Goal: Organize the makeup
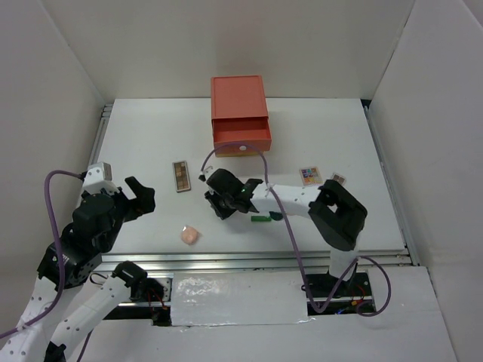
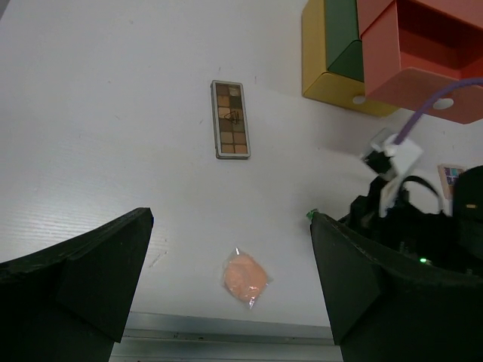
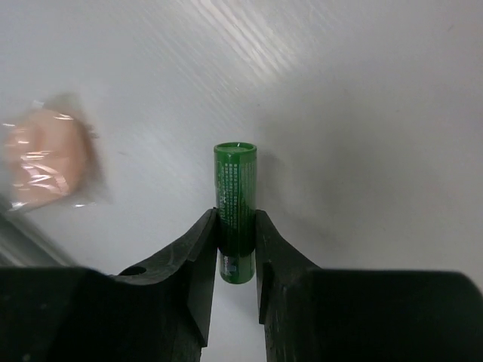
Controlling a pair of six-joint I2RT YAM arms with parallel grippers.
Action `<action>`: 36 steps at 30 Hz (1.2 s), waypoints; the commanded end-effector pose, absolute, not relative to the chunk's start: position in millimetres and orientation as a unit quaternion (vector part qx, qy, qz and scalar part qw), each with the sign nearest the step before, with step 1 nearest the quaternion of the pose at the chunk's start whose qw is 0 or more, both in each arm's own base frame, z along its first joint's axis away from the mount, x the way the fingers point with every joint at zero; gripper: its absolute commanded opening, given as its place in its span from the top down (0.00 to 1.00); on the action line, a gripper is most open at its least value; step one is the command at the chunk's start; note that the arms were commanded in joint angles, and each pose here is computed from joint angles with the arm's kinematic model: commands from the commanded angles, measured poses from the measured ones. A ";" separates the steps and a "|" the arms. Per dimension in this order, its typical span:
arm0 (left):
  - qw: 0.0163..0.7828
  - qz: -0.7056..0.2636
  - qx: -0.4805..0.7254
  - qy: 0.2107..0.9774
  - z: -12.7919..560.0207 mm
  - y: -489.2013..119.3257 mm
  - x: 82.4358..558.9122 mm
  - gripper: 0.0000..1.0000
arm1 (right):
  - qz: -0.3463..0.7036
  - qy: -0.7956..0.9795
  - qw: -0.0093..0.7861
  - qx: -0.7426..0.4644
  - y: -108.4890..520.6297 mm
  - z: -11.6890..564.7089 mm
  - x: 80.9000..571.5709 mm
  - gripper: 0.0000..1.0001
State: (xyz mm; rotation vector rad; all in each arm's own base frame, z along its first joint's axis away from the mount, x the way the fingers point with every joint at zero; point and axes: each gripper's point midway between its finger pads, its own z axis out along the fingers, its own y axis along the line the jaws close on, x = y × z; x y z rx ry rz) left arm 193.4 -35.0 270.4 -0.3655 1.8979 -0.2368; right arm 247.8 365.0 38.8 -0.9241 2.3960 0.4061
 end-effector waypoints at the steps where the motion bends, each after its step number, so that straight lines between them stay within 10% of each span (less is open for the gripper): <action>1: 0.577 -0.111 -0.151 0.795 279.6 -37.6 197.2 0.01 | 0.256 0.827 0.386 -0.318 395.5 164.7 256.2 0.79; 10: 0.575 -0.107 -0.153 0.796 278.7 -36.8 197.5 0.01 | 0.266 0.777 0.568 -0.051 327.9 338.4 364.5 0.74; 20: 0.574 -0.110 -0.145 0.799 278.1 -40.0 198.7 0.01 | 0.168 0.819 0.548 0.016 308.9 317.1 462.3 0.73; 36: 0.571 -0.111 -0.139 0.802 276.6 -42.7 200.6 0.01 | 0.156 0.828 0.538 0.014 293.4 302.9 451.8 0.52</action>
